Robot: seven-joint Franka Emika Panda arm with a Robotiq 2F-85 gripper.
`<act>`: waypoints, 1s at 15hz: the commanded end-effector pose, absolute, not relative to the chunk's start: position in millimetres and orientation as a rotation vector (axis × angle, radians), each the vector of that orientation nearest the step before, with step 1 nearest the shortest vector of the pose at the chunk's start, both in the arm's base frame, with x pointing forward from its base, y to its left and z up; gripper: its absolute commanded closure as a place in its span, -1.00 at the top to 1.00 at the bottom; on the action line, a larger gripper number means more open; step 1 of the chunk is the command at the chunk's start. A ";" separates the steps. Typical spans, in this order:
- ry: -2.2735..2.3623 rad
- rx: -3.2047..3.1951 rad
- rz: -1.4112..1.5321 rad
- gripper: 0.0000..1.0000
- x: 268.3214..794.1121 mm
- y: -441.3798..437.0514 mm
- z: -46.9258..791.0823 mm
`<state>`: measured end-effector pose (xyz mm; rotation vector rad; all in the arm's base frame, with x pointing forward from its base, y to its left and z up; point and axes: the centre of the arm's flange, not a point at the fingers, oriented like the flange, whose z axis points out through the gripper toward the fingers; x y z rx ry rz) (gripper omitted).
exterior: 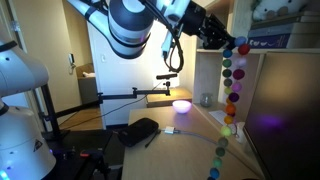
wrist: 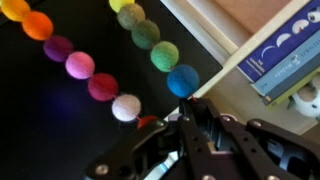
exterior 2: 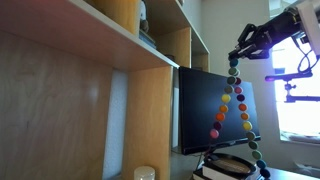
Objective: Pick the string of beads and place it over the computer
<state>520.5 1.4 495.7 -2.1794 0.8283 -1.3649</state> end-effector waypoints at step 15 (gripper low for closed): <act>1.199 -1.776 -1.515 -0.91 544.4 -125.8 570.1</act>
